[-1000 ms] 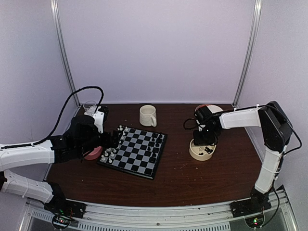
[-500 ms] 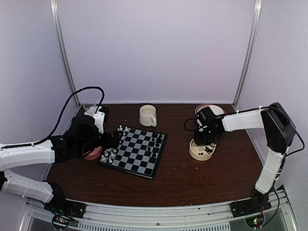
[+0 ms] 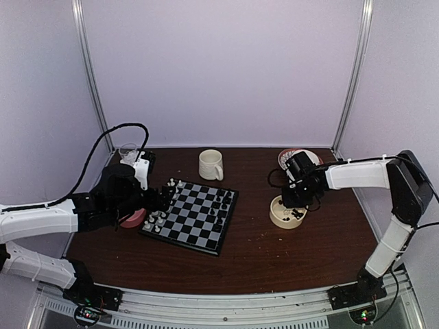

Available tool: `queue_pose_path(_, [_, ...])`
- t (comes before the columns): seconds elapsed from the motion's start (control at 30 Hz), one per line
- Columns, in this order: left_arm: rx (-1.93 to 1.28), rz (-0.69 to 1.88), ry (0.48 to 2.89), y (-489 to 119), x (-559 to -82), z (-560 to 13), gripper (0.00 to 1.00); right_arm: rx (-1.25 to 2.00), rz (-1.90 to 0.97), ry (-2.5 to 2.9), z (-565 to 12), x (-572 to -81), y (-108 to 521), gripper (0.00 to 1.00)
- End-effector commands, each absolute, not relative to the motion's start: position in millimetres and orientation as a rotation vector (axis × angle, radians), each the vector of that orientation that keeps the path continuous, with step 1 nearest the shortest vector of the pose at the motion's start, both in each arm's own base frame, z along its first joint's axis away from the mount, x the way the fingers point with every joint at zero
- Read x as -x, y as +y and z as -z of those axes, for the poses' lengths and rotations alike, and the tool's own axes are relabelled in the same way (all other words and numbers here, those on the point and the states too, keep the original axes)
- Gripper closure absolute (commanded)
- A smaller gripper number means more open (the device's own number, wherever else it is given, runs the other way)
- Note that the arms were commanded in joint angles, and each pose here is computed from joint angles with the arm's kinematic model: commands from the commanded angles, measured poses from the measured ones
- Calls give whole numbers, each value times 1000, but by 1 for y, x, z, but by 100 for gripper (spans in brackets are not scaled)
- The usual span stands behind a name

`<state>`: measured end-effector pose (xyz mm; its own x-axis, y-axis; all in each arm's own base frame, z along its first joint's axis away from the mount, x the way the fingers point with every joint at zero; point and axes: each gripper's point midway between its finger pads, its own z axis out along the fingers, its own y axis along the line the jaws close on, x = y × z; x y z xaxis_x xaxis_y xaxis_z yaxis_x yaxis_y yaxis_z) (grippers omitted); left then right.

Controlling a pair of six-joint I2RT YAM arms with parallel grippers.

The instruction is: Set up the chess pieces on the board

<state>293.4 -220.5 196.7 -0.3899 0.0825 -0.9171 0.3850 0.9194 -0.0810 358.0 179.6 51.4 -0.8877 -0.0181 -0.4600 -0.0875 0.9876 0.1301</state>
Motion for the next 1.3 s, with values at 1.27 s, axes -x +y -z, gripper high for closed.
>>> queue_pose_path(1.27, [-323, 373, 1909, -224, -297, -218, 3, -678, -374, 2559, -64, -373, 175, 69])
